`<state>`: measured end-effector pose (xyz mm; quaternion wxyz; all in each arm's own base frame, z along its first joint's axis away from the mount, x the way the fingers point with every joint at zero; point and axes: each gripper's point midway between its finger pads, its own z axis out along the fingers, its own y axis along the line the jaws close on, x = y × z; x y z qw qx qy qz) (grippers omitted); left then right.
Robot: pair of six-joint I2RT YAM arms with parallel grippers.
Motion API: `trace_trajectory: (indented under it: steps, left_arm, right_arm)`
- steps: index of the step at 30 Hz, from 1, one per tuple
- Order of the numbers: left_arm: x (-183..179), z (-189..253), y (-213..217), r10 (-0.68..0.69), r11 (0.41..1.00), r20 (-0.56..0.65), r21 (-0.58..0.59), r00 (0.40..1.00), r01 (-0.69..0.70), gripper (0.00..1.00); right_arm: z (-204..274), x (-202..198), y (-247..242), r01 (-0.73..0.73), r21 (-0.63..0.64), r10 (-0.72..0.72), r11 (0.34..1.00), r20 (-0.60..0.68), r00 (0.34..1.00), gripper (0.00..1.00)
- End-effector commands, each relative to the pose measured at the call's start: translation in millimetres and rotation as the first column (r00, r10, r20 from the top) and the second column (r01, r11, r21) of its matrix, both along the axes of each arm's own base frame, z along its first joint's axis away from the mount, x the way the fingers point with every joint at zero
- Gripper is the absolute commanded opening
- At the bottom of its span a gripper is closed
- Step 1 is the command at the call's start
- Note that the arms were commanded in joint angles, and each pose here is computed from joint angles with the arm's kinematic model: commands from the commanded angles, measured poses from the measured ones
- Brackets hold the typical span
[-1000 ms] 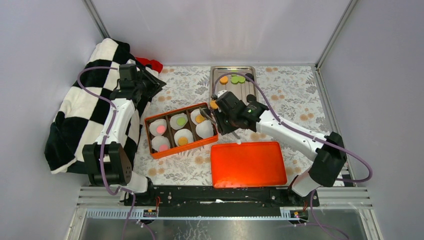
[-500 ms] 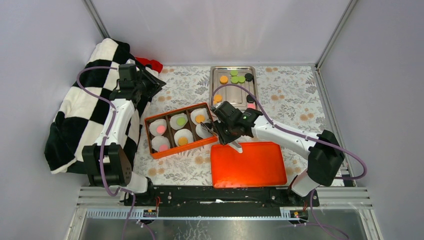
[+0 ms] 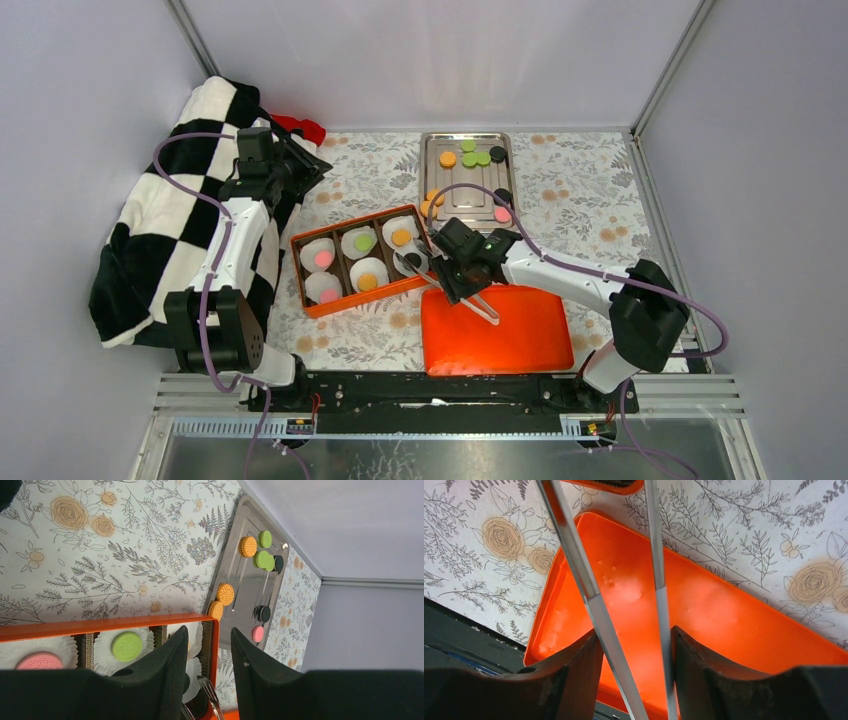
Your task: Pack the cookies
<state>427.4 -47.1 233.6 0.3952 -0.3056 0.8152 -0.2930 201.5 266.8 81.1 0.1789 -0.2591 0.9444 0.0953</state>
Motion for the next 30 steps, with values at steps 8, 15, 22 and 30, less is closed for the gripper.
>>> trace_trajectory:
  steps: [8, 15, 22, 30]
  left_arm:
    - [-0.6, 22.4, 0.7, -0.019, 1.000, 0.071, 0.018, 0.997, 0.018, 0.42]
    - [-1.9, 35.6, 3.5, 0.022, 0.997, 0.113, 0.071, 0.993, -0.030, 0.40]
    - [4.4, 21.1, -26.7, -0.023, 0.997, 0.074, 0.077, 0.997, 0.017, 0.10]
    - [4.9, 2.8, -56.8, -0.076, 0.993, 0.034, 0.096, 0.997, 0.073, 0.00]
  right_arm:
    - [25.0, 13.7, 7.1, 0.032, 0.085, -0.041, 0.996, 0.109, 0.993, 0.06]
    - [112.5, 65.8, -32.7, 0.264, 0.165, -0.311, 0.950, 0.451, 0.836, 0.00]
    - [91.2, 160.1, -111.7, 0.592, 0.013, -0.529, 0.806, 0.464, 0.710, 0.02]
    - [11.1, 258.8, -183.4, 0.708, -0.152, -0.622, 0.690, 0.376, 0.687, 0.03]
